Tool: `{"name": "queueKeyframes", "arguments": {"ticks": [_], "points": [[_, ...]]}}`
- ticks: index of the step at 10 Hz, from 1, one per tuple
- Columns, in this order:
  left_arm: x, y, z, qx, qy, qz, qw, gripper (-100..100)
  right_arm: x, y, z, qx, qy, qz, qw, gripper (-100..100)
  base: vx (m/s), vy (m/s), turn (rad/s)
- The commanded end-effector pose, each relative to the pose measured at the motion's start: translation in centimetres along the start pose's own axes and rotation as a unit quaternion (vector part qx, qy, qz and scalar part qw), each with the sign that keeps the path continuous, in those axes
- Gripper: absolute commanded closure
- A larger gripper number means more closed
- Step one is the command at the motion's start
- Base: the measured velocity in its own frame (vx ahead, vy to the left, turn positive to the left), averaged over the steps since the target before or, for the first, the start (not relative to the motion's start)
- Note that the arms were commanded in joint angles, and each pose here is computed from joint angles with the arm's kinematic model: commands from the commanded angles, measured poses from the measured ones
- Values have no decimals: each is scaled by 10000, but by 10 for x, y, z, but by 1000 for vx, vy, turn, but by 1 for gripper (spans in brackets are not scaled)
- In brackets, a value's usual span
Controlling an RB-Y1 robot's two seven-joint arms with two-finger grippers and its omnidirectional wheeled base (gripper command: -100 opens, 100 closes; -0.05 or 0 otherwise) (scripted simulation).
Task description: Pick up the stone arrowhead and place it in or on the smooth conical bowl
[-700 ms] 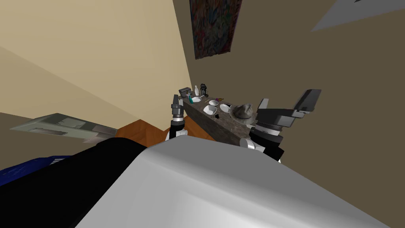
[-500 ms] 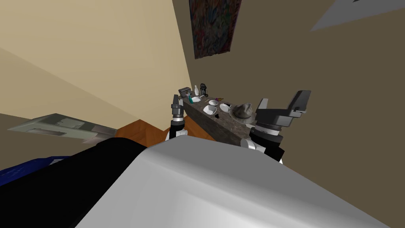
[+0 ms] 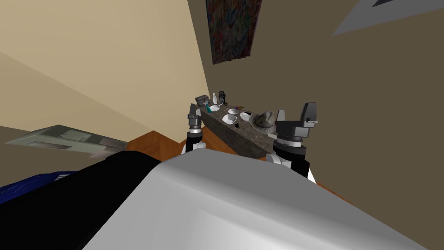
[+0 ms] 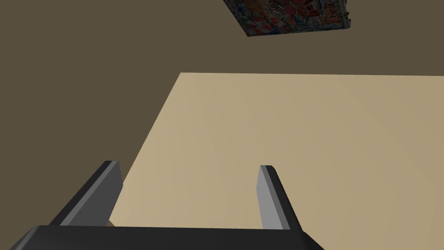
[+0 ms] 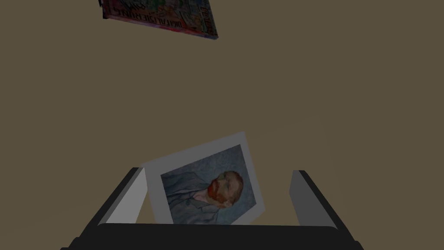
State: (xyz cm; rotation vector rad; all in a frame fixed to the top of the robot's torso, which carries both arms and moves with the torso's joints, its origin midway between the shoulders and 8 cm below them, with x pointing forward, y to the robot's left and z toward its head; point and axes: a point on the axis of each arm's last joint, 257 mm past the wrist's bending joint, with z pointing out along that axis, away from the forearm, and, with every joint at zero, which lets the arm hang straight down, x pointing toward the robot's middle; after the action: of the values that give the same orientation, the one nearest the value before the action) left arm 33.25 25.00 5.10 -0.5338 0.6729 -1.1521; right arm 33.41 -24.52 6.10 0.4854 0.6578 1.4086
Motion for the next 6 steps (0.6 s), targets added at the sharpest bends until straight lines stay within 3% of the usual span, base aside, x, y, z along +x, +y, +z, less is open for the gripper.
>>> {"name": "queueKeyframes", "arguments": {"ticks": [1, 6], "points": [[0, 0, 0, 0, 0, 0, 10000, 0, 8, -9, -2, 113, 243, -71, 9996, -100, -73, -19, -7], [0, 0, 0, 0, 0, 0, 10000, 0, 28, -42, -13, 477, 942, -321, 9939, -100, -68, -20, 17]]}}
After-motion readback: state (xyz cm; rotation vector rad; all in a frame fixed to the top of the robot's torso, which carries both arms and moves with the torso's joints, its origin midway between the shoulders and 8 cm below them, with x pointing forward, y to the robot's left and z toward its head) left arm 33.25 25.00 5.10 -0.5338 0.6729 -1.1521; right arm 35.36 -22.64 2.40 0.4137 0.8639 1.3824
